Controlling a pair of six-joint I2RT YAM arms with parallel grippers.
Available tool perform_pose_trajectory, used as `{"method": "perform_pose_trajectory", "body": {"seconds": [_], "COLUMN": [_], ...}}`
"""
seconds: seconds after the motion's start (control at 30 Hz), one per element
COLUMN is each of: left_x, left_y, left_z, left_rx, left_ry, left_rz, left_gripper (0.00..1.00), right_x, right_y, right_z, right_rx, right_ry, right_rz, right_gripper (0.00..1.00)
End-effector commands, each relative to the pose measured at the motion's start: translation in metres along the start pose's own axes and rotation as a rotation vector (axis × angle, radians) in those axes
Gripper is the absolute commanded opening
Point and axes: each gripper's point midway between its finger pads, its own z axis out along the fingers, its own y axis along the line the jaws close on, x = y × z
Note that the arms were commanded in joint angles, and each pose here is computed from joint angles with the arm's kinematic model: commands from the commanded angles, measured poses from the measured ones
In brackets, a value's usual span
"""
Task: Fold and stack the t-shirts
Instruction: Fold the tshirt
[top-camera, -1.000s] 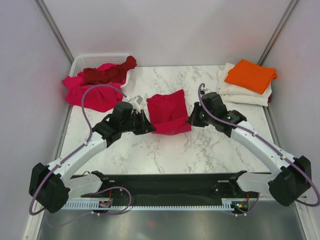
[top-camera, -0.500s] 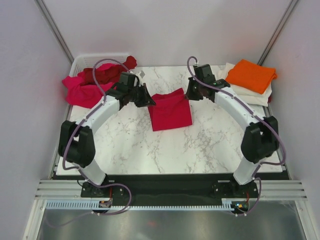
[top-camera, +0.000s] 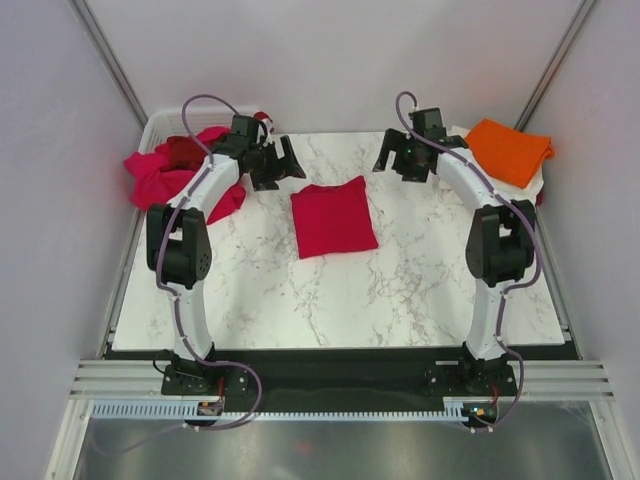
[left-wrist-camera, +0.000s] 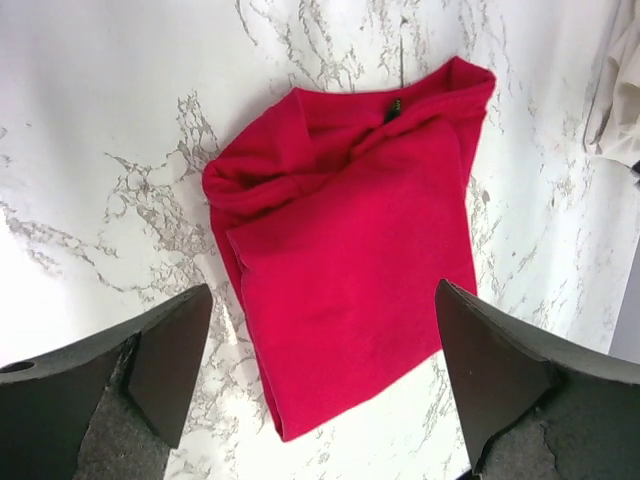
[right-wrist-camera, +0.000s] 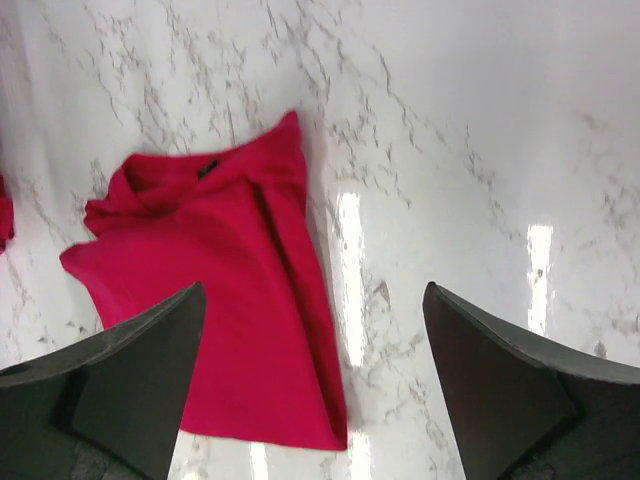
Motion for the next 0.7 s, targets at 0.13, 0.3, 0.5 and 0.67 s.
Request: {"method": "perform_pose_trajectory", "body": {"seconds": [0.13, 0.3, 0.5, 0.67], "left_x": [0.024, 0.063, 0.097, 0.105], "left_y": [-0.025, -0.021, -0.021, -0.03], "left_z": [-0.042, -0.025, -0.042, -0.08], "left_rx": [-0.007, 0.024, 0.052, 0.095], "left_ry": [-0.021, 0.039, 0.058, 0.007], "left_rz": [0.167, 0.17, 0.177, 0.227], "left_gripper": [1.0, 0.99, 0.98, 0.98], "right_x": [0.065, 0.097, 0.112, 0.112], "right_y": [0.006, 0.012, 0.003, -0.006], "right_z": [-0.012, 0.012, 0.043, 0.069], "right_rx": [-0.205, -0.319, -0.327, -0.298], "right_ry": [0.083, 0.17, 0.195, 0.184], "right_rz": [0.031, 0.079, 0.098, 0.105], "right_gripper": [0.98, 0.98, 0.98, 0.98]}}
